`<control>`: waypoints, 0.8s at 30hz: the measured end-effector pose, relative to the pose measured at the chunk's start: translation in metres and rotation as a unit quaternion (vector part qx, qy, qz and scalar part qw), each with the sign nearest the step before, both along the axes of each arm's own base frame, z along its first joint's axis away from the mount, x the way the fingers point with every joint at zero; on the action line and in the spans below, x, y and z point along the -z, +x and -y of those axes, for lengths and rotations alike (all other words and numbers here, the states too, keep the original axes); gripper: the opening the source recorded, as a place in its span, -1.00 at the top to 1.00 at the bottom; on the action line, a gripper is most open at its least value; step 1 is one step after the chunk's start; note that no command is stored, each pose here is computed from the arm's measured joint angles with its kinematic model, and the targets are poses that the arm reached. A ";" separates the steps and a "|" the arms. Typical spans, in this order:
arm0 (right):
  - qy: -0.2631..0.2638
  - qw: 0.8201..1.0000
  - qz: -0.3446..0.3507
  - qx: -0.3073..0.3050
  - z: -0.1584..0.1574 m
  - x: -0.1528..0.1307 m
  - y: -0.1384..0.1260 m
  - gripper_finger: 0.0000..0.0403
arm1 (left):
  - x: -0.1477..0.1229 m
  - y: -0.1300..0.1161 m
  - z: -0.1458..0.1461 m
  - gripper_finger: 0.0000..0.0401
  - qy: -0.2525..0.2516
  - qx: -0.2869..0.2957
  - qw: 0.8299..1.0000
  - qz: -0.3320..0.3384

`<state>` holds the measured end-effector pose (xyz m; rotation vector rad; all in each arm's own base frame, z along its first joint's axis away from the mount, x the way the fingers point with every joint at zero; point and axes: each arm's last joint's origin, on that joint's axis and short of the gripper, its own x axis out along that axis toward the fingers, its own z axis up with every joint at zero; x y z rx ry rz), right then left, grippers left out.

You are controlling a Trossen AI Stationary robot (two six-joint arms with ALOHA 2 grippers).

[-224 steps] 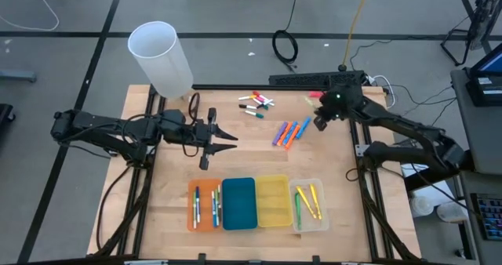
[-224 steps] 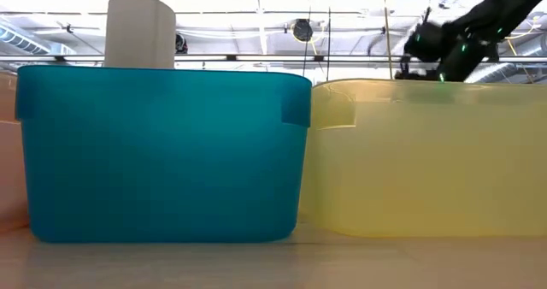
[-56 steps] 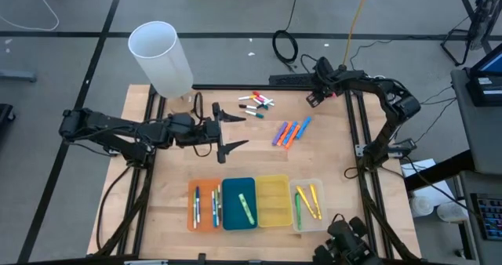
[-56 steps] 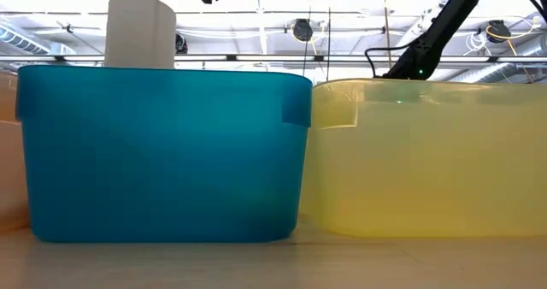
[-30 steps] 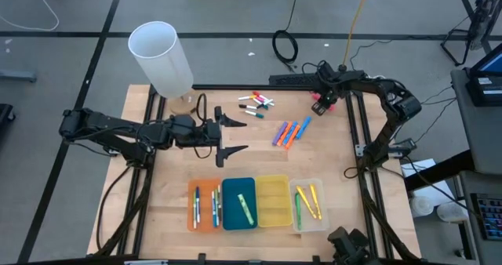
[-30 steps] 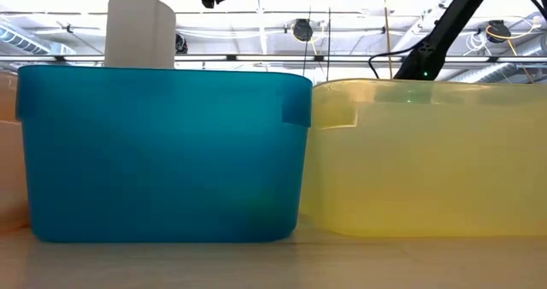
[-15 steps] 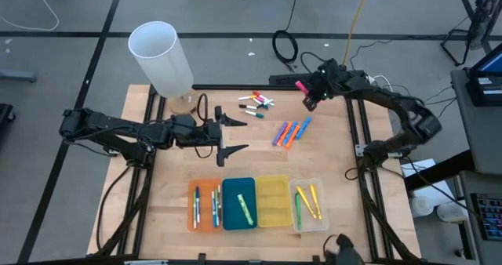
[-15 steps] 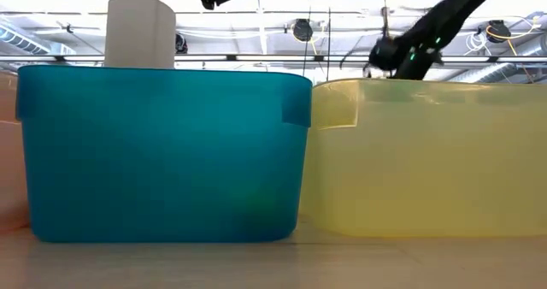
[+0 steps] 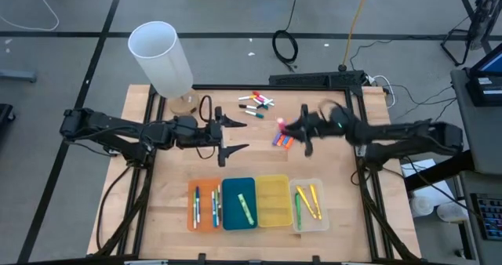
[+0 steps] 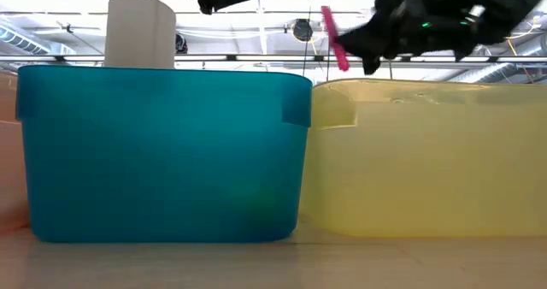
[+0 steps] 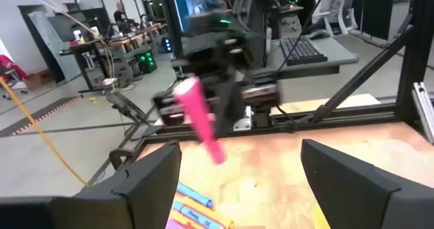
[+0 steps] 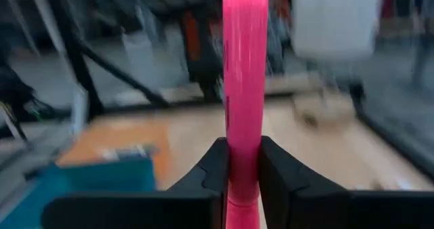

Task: Pick & Place Markers
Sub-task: Put the pink highlighter pen into the blue bin

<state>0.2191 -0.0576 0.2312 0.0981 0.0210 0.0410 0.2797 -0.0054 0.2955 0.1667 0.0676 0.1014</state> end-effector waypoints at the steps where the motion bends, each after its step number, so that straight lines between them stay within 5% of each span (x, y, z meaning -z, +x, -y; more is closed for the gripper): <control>1: -0.008 1.000 0.029 -0.006 -0.010 0.003 -0.002 0.81 | 0.002 0.003 0.000 -0.50 -0.005 0.000 1.000 0.000; 10: -0.082 0.991 0.097 -0.034 -0.059 0.003 -0.001 0.81 | 0.031 0.040 -0.002 -0.48 0.005 0.054 0.997 0.052; 15: -0.095 0.993 0.075 -0.008 -0.063 0.009 0.001 0.81 | 0.033 0.054 0.001 -0.48 -0.017 0.109 0.989 0.101; 24: -0.098 0.993 0.068 0.015 -0.062 0.009 0.011 0.81 | 0.039 0.102 0.002 -0.48 -0.036 0.112 0.989 0.092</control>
